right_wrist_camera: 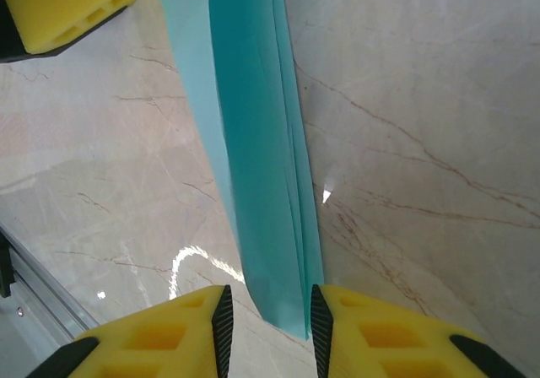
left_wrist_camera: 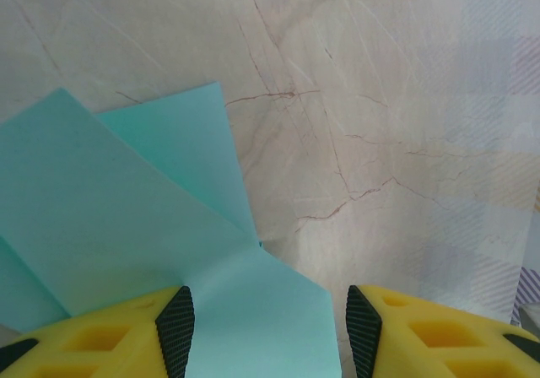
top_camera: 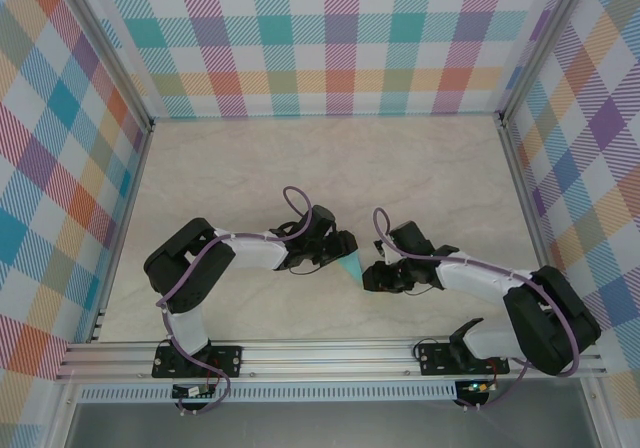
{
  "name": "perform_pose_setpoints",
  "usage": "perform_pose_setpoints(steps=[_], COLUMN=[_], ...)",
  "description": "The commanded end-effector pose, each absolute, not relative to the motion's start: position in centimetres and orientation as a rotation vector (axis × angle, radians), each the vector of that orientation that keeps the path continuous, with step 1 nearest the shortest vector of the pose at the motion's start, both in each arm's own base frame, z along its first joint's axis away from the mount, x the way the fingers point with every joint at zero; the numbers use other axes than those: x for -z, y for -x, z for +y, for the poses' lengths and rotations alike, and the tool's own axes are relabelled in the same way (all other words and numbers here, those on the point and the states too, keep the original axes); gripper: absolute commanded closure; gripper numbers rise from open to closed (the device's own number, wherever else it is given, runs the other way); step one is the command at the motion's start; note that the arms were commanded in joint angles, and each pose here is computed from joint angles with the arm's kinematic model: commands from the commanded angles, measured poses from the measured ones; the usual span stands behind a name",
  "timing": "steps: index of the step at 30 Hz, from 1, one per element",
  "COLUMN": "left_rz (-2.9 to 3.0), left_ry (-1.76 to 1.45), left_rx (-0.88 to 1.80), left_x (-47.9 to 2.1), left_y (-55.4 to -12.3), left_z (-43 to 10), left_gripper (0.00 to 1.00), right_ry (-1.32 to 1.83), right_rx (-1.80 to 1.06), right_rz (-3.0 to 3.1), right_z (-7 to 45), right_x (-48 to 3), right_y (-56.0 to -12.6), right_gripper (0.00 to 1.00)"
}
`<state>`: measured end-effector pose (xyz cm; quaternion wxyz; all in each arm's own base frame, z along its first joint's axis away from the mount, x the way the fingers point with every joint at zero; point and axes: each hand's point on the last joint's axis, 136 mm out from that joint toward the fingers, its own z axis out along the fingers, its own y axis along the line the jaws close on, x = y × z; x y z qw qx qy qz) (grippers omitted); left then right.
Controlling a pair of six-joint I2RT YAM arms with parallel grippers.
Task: Fold a paper plane with a square sheet of paper (pick it up from the middle)
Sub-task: Perform the fifth fold on the wing at the bottom-center of the table.
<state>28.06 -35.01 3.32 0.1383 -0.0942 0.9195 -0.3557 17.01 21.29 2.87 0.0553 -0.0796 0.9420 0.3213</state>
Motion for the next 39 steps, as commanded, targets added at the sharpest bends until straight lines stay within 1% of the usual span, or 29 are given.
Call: perform_pose_setpoints(steps=[1, 3, 6, 12, 18, 26, 35, 39], left_rz=[2.792, 2.792, 2.793, 2.793, 2.794, 2.796, 2.805, 2.807], left_ry=[0.301, 0.299, 0.300, 0.298, 0.295, 0.291, 0.285, 0.278], left_rx=[0.892, 0.897, 0.897, 0.897, 0.896, 0.892, 0.875, 0.871], left_x=[1.8, 1.7, 1.8, 1.7, 1.7, 1.7, 1.8, 1.9], left_y=[-26.7, -26.7, -26.7, -26.7, -26.7, -26.6, -26.5, -26.5], left_z=[-33.4, -33.5, -33.5, -33.6, -33.5, -33.5, -33.3, -33.3], left_gripper=[0.46, 0.46, 0.46, 0.46, 0.46, 0.46, 0.46, 0.46], right_ry=[0.308, 0.319, 0.327, 0.267, 0.242, 0.151, 0.095, 0.077], right_rx=[-1.005, -0.997, -0.986, -0.892, -0.885, -0.766, -0.782, -0.773], right_rz=[2.869, 2.881, 2.888, 2.926, 2.947, 3.065, 3.079, 3.097], right_z=[21.7, 21.7, 21.8, 21.0, 20.8, 20.1, 19.8, 19.4], right_x=[-3.3, -3.1, -2.9, -2.0, -1.8, 0.0, 0.1, -0.2], right_y=[-16.8, -16.7, -16.8, -17.2, -17.2, -17.4, -17.1, -16.6], right_gripper=[0.64, 0.62, 0.62, 0.74, 0.81, 0.86, 0.93, 0.91])
